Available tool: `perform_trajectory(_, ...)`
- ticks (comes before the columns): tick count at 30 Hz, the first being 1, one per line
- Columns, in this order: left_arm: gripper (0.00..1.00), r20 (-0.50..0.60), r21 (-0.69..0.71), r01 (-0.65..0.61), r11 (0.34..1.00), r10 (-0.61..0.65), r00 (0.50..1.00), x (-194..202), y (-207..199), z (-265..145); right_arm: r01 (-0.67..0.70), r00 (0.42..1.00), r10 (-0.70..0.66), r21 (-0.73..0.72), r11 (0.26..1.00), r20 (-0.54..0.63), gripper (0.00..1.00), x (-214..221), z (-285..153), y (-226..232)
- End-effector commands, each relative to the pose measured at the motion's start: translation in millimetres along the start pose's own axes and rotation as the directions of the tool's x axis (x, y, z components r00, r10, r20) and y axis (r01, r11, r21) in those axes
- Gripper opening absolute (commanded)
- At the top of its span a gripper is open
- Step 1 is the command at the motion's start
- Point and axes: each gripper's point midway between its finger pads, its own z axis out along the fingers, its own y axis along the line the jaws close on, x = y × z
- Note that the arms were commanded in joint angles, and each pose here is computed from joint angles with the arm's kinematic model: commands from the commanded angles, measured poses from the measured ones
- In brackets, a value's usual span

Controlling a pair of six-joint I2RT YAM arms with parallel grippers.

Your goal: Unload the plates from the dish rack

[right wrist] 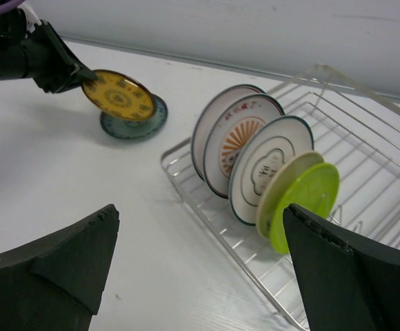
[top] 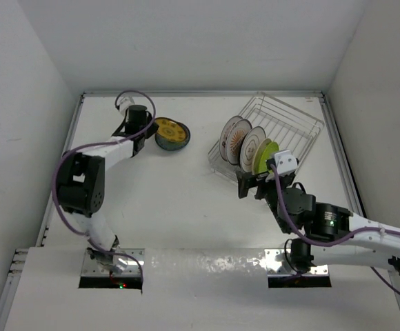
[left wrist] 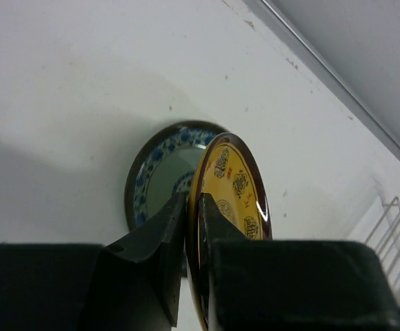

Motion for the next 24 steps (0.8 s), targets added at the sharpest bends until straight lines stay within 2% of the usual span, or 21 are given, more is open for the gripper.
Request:
perform_trajectory(1, 0.09, 0.044, 0.049, 0.01, 0.999, -0.012, 0.999, -15.9, -20.1, 31.2, -0.01, 1.0, 0.011, 0.073, 0.997, -0.018, 0.99, 13.3, -4.1, -19.5)
perform_trajectory(4, 0.09, 0.021, 0.03, 0.005, 1.0, -0.006, 1.0, -5.9, -15.4, 45.9, -0.003, 1.0, 0.004, 0.098, 0.995, -0.016, 0.99, 11.8, -6.1, -27.0)
perform_trajectory(6, 0.15, 0.02, 0.022, 0.009, 1.0, -0.009, 1.0, -6.1, -16.3, 50.9, 0.01, 1.0, -0.008, 0.122, 0.992, -0.017, 0.99, 11.6, -5.6, -30.5)
perform_trajectory(7, 0.26, -0.005, -0.009, 0.003, 1.0, -0.003, 1.0, 2.3, -8.2, 55.2, 0.013, 1.0, -0.01, 0.137, 0.991, -0.019, 0.99, 10.9, -6.0, -32.9)
perform_trajectory(8, 0.32, -0.005, -0.014, 0.004, 1.0, -0.004, 1.0, 1.3, -9.0, 56.6, 0.016, 1.0, -0.013, 0.157, 0.987, -0.022, 0.99, 11.1, -5.5, -35.1)
perform_trajectory(9, 0.43, -0.011, -0.013, 0.001, 1.0, -0.002, 1.0, 3.5, -8.1, 57.3, 0.033, 0.999, -0.028, 0.188, 0.982, -0.028, 0.99, 11.8, -4.0, -37.7)
perform_trajectory(11, 0.55, -0.02, -0.027, 0.007, 1.0, -0.007, 1.0, 8.1, -2.4, 55.5, 0.031, 0.999, -0.021, 0.227, 0.973, -0.047, 0.99, 8.3, -0.8, -43.8)
perform_trajectory(12, 0.66, -0.023, -0.037, 0.01, 0.999, -0.011, 1.0, 10.0, 1.1, 54.1, 0.041, 0.997, -0.026, 0.195, 0.98, -0.079, 0.99, 12.9, 5.5, -35.5)
perform_trajectory(14, 0.76, -0.031, -0.055, 0.013, 0.998, -0.015, 0.999, 10.2, 4.9, 46.8, 0.008, 0.991, 0.023, 0.222, 0.975, -0.134, 0.99, 16.4, 23.9, -49.7)
perform_trajectory(15, 0.83, -0.04, -0.06, 0.013, 0.998, -0.015, 0.999, 9.1, 4.5, 39.6, -0.049, 0.974, 0.091, 0.197, 0.979, -0.209, 0.99, 29.1, 42.9, -53.1)
perform_trajectory(17, 0.89, -0.049, -0.04, -0.001, 0.999, -0.001, 0.999, 6.4, -0.6, 30.1, -0.093, 0.947, 0.146, 0.192, 0.977, -0.285, 0.99, 42.9, 61.5, -58.0)
perform_trajectory(18, 0.92, -0.054, -0.037, -0.009, 0.999, 0.007, 0.999, 1.9, -4.5, 19.0, -0.128, 0.939, 0.194, 0.231, 0.964, -0.286, 0.99, 36.8, 72.4, -70.5)
perform_trajectory(19, 0.93, -0.057, -0.025, -0.02, 0.999, 0.018, 0.998, -0.5, -9.9, 11.6, -0.106, 0.919, 0.19, 0.249, 0.963, -0.345, 0.99, 50.7, 83.9, -70.9)
perform_trajectory(20, 0.93, -0.057, -0.025, -0.036, 0.999, 0.034, 0.998, -8.5, -14.1, -5.3, -0.117, 0.912, 0.223, 0.303, 0.946, -0.345, 0.99, 52.1, 89.8, -78.4)
perform_trajectory(21, 0.93, -0.089, -0.047, -0.056, 0.997, 0.052, 0.995, 1.3, -5.6, -16.9, -0.116, 0.916, 0.249, 0.385, 0.915, -0.315, 0.99, 44.1, 95.0, -97.0)
perform_trajectory(22, 0.93, -0.088, -0.037, -0.061, 0.997, 0.057, 0.994, 0.9, -5.4, -28.3, -0.1, 0.907, 0.255, 0.417, 0.903, -0.335, 0.99, 52.8, 104.4, -102.4)
perform_trajectory(24, 0.93, -0.068, 0.006, -0.057, 0.998, 0.057, 0.996, 1.5, -0.2, -61.4, -0.135, 0.905, 0.304, 0.477, 0.869, -0.298, 0.99, 49.9, 117.5, -118.6)
